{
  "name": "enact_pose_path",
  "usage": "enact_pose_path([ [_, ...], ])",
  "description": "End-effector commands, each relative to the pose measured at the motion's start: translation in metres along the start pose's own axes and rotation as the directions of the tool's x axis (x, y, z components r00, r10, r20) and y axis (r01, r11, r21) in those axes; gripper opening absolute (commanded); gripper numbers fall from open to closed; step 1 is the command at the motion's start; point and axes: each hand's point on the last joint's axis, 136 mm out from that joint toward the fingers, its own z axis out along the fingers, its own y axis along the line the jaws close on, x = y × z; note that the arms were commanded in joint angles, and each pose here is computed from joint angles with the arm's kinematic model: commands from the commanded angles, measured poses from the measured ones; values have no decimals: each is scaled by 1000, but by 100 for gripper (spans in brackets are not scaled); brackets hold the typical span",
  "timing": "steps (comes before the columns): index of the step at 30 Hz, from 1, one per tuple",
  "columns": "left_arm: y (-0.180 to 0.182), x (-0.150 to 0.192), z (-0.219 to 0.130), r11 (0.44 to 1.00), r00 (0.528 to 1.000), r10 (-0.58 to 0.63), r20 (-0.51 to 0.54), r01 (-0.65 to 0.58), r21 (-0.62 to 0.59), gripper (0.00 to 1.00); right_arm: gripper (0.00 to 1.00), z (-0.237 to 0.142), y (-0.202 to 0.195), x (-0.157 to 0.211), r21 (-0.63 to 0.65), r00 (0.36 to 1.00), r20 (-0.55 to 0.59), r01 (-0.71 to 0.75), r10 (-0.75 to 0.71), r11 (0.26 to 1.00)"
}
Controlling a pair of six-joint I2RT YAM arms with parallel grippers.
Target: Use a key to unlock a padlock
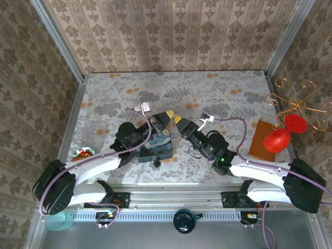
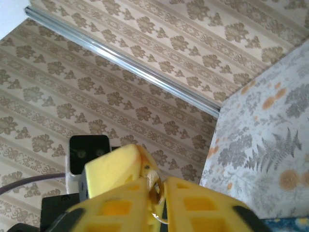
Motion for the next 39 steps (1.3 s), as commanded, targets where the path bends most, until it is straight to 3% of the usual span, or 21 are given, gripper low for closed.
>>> enact_pose_path([
  [1,1,-10,-2,991,994,100,-53,-105,-83,0,41,1,-2,-3,65,992,-76,105,-100,992],
  [4,13,-12,-10,958,974,182,-138,-207,-197,0,47,-1,-2,-5,20,980,-143,141,-137,990],
  [7,14,-15,-14,942,960,213,-185,-252,-224,0,48,0,-3,-7,-10,973,-187,136,-136,991],
  [18,1,-3,-8,955,930,215,-300,-265,-136,0,47,10,32,7,-211,929,-282,185,-240,960],
  [29,-16,-10,-13,970,927,214,-309,-240,-47,0,43,11,12,3,-158,921,-331,159,-203,975],
  [39,-26,-10,-16,966,913,240,-329,-257,-9,0,41,17,25,12,-234,900,-387,111,-197,966],
])
